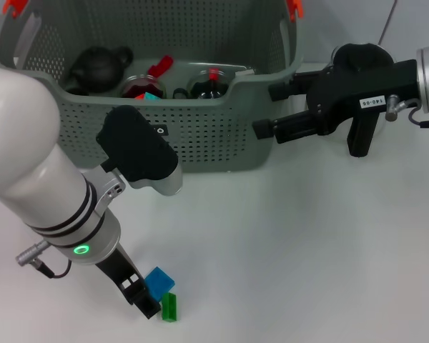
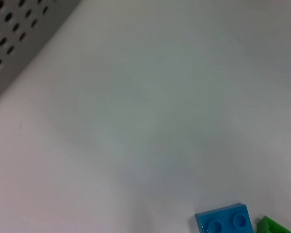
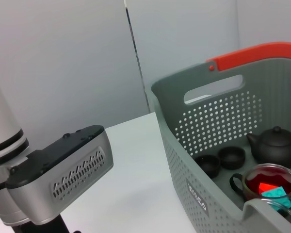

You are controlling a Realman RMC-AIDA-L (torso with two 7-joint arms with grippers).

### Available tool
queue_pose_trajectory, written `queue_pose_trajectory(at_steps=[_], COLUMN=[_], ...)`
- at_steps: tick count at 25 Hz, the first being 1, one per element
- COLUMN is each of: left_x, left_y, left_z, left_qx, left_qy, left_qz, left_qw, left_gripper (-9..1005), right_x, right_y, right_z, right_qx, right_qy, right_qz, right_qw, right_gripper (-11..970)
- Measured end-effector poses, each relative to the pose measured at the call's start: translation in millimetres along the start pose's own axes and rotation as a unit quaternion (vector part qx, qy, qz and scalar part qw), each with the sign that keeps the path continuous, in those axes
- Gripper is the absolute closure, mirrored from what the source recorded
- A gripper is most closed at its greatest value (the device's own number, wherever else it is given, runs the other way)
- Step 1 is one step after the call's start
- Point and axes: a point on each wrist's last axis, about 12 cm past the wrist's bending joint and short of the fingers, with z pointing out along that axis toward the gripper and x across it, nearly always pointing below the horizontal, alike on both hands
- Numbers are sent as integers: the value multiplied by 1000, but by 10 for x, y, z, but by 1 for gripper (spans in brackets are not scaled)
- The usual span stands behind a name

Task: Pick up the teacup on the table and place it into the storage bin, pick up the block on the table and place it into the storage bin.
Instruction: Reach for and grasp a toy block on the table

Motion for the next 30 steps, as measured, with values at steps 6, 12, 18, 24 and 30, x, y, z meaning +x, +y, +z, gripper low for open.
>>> queue_pose_trajectory(at_steps=[6,12,18,24,30], left_x=[-9,-49,-85,-137,-165], left_y=[-24,-44,-58,-119,-141], left_z=[42,26,14,22,-3], left_qx=[1,4,4,4,4], left_qy=[5,0,-1,0,-7], left_qz=[5,11,16,25,30], left_qw=[1000,1000,1000,1000,1000], left_gripper=[46,46,46,46,46], right_x=[6,7,14,22,35], right_y=[1,3,6,9,7], right_z=[0,-1,-3,-5,-15], right_qx=[0,-1,-2,-3,-2], right_qy=[-1,-1,0,0,0], right_qz=[-1,-1,0,-1,0], right_qw=[1000,1000,1000,1000,1000], right_gripper=[32,32,31,31,31])
